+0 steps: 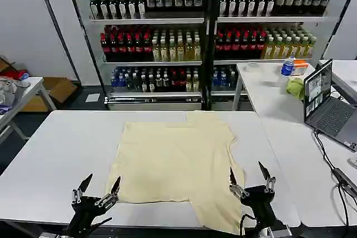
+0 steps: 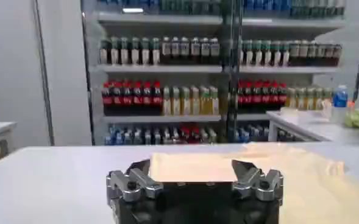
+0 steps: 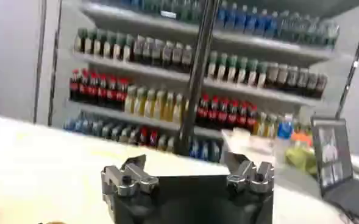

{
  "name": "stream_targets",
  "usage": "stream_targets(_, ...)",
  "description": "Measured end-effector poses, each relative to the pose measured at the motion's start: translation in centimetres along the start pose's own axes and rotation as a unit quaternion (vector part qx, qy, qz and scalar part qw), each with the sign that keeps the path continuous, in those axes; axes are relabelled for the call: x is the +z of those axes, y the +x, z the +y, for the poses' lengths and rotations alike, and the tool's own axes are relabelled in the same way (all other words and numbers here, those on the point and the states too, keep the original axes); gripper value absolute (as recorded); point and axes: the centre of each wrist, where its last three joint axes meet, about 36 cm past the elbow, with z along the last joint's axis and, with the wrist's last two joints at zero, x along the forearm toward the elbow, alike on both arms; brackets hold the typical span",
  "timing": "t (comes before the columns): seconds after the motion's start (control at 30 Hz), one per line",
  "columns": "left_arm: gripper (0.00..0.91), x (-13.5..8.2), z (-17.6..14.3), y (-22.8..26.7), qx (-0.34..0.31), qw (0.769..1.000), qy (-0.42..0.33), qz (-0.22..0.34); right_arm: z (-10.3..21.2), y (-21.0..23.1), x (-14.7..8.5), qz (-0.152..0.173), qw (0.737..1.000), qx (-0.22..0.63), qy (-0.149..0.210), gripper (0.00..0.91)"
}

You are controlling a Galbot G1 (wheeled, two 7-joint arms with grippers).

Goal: Fold and organize the clothes.

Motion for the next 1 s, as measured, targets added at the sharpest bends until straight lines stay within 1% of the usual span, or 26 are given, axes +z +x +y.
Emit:
stream_targets(0.2,0.907,0.3,0.2,-0.5,0.002,0.999,-0.012,0.047,0.3,0.5,0.8,0.059,0.998,-0.013,0.001,0.907)
stream_targets(0.3,0.907,0.6,0.2,-0.9,0.003,0.997,-0.019,0.071,0.6,0.8,1.3,0.082,0.996,-0.02,0.002,0.907)
stream_targets(0.47,0.907,1.2,0.5,-1.4,0.006,0.993,-0.029,0.11,1.2,1.1,2.1,0.111,0.993,-0.03,0.003,0.907)
stream_targets(0.73,0.907,2.2,1.4,-2.3,-0.002,0.987,-0.049,0.154,2.2,1.7,3.0,0.139,0.989,-0.046,0.004,0.907)
stream_targets(1.0,0.907,2.9,2.1,-3.1,-0.013,0.983,-0.061,0.175,3.0,1.9,3.6,0.154,0.987,-0.054,0.004,0.907)
